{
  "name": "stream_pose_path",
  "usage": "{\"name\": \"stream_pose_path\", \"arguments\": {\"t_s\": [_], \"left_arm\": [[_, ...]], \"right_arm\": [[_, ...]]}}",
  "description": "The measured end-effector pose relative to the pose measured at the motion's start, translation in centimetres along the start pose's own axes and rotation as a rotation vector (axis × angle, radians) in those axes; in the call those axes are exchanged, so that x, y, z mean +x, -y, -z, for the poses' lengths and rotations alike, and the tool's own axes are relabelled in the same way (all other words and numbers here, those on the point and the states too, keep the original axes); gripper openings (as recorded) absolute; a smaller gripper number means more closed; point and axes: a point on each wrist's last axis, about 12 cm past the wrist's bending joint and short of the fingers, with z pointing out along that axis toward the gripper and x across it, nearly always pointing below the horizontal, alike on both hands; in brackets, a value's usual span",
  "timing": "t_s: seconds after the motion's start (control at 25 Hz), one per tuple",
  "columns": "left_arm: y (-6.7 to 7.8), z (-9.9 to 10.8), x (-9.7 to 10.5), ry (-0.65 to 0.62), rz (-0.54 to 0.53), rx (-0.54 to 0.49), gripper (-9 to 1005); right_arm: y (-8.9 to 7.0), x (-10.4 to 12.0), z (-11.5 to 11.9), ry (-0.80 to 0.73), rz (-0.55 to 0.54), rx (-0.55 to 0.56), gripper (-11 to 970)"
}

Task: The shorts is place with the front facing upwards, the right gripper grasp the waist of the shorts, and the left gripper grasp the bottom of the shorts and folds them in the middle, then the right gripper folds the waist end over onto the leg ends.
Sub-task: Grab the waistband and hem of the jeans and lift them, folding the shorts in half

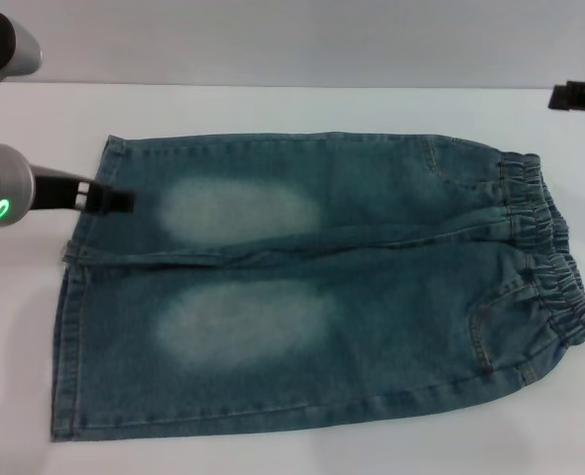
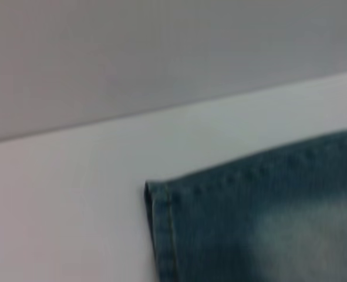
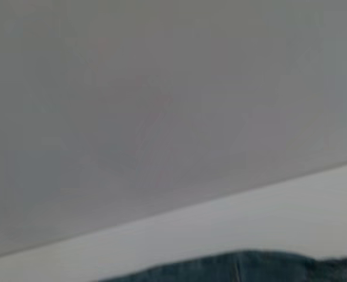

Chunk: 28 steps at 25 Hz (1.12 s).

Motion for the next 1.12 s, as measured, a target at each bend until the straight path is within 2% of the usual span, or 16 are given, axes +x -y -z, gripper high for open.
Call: {"name": "stream_pose_path", "arguments": {"t_s": [0.52, 0.72, 0.92, 1.12], "left_arm": [[-0.8, 1.2, 2.0, -0.233, -0.012, -0.054, 791], [-0.6, 1.8, 2.5, -0.283, -0.009, -0.048, 786], [-0.2, 2.2, 3.0, -0.336, 0.001, -0.033, 781], [0.8, 2.4, 3.8, -0.397, 0.034, 0.006, 776]], "right_arm": [[3.0, 2.0, 4.2, -0.058, -0.056, 0.225, 751], [4.1, 2.7, 4.7, -0.074, -0.079, 0.256, 751], [5.0, 2.9, 4.8, -0.082, -0.056, 0.317, 752], [6.1, 3.8, 4.4, -0.119, -0.064, 0.330, 751]]}}
